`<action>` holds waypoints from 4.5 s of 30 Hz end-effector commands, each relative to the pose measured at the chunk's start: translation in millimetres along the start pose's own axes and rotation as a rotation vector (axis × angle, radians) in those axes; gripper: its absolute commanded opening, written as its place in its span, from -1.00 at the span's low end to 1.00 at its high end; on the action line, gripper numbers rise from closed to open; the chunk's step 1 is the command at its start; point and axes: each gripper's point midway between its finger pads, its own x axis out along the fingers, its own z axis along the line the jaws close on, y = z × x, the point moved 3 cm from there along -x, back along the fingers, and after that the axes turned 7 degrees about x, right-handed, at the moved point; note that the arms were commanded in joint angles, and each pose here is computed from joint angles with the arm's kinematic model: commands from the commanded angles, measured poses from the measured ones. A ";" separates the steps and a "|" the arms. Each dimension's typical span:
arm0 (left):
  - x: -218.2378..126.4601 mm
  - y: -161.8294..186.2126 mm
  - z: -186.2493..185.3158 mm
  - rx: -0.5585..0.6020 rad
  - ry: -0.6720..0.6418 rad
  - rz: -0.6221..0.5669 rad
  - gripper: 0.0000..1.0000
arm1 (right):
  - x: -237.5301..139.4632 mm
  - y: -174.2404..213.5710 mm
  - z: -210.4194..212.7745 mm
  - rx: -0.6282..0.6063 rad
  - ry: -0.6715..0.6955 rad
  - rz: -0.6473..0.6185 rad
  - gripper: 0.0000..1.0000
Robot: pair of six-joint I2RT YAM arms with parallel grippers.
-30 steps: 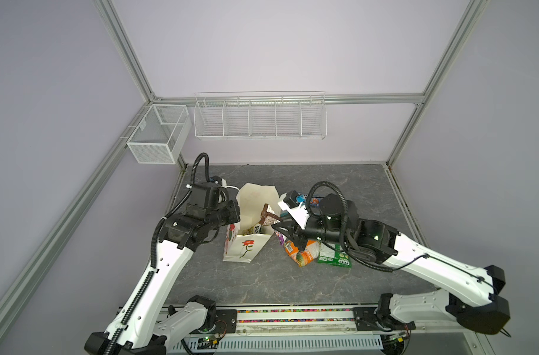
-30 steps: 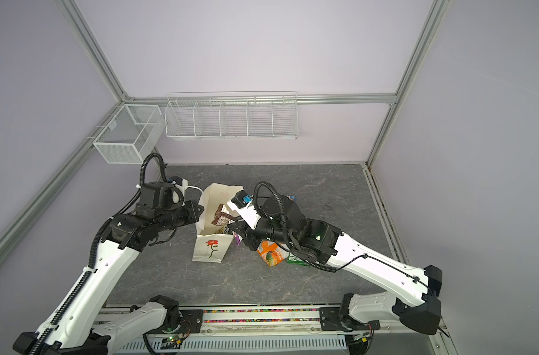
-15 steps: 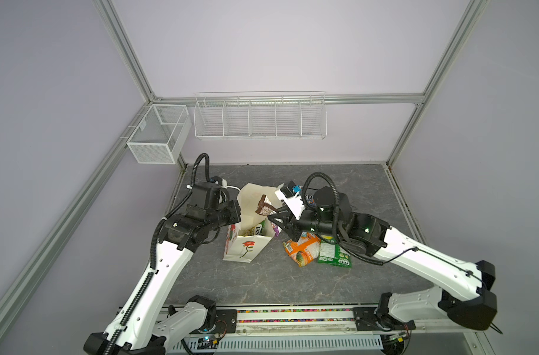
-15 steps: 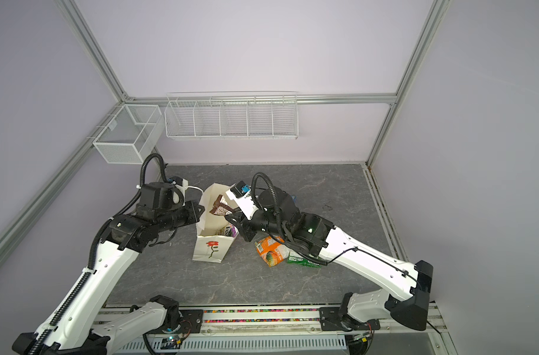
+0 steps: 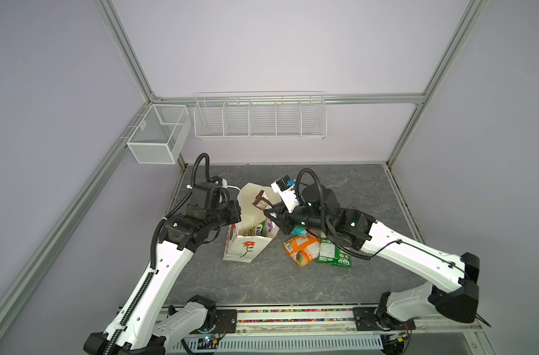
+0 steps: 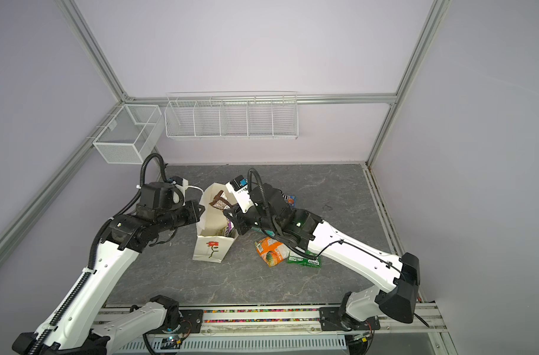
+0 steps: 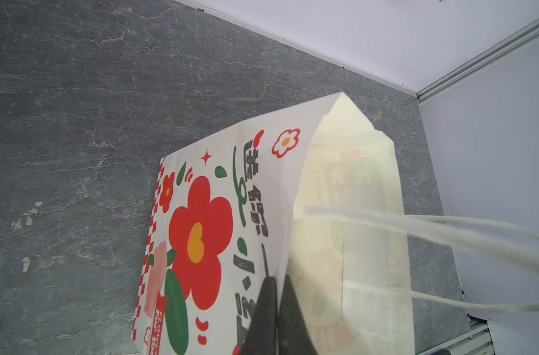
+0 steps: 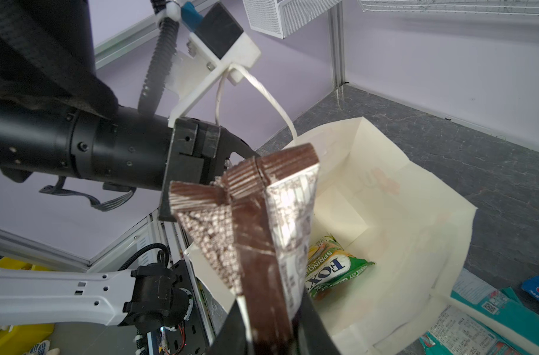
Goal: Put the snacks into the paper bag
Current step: 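Carry the chocolate bar over the paper bag opening with the right gripper, then lower the chocolate bar into the paper bag and open the right gripper, then withdraw the right gripper from the bag toward the green chip bag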
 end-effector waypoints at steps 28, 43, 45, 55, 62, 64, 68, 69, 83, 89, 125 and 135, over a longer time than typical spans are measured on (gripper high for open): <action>-1.3 2.3 -6.5 -0.019 0.045 -0.019 -1.00 | 19.6 3.2 -22.0 0.162 0.037 0.001 -0.56; -1.1 2.6 -5.9 -0.019 0.041 -0.018 -1.00 | 22.9 6.2 -23.3 0.165 0.035 0.010 -0.46; -1.0 2.3 -5.8 -0.020 0.041 -0.019 -1.00 | 22.5 5.2 -21.8 0.162 0.027 0.009 -0.36; -1.8 2.3 -5.6 -0.016 0.039 -0.020 -1.00 | 18.6 4.6 -17.0 0.164 0.002 0.011 -0.12; -2.6 1.0 -4.5 -0.013 0.028 -0.023 -1.00 | 7.4 3.4 -13.5 0.163 -0.005 0.021 0.01; -2.0 0.5 -4.8 -0.010 0.028 -0.023 -1.00 | 4.7 4.5 -13.5 0.165 -0.004 0.025 0.06; -0.3 0.2 -5.2 -0.006 0.028 -0.017 -1.00 | -2.2 5.3 -14.0 0.164 0.000 0.021 0.13; -0.7 -0.2 -4.9 -0.004 0.027 -0.018 -1.00 | -4.5 4.8 -14.3 0.163 0.002 0.017 0.13; 1.3 0.8 -3.8 -0.003 0.021 -0.014 -1.00 | -34.7 6.2 -15.8 0.192 0.011 -0.038 0.24; 2.7 1.6 -3.7 -0.003 0.023 -0.012 -1.00 | -53.8 5.1 -26.2 0.199 0.082 -0.085 0.33; 5.6 3.8 -2.6 -0.006 0.024 -0.011 -1.00 | -133.1 61.3 -151.1 0.588 0.489 -0.182 0.64; 7.8 4.3 -2.2 -0.005 0.023 -0.008 -1.00 | -129.7 99.5 -178.5 0.717 0.550 -0.134 0.81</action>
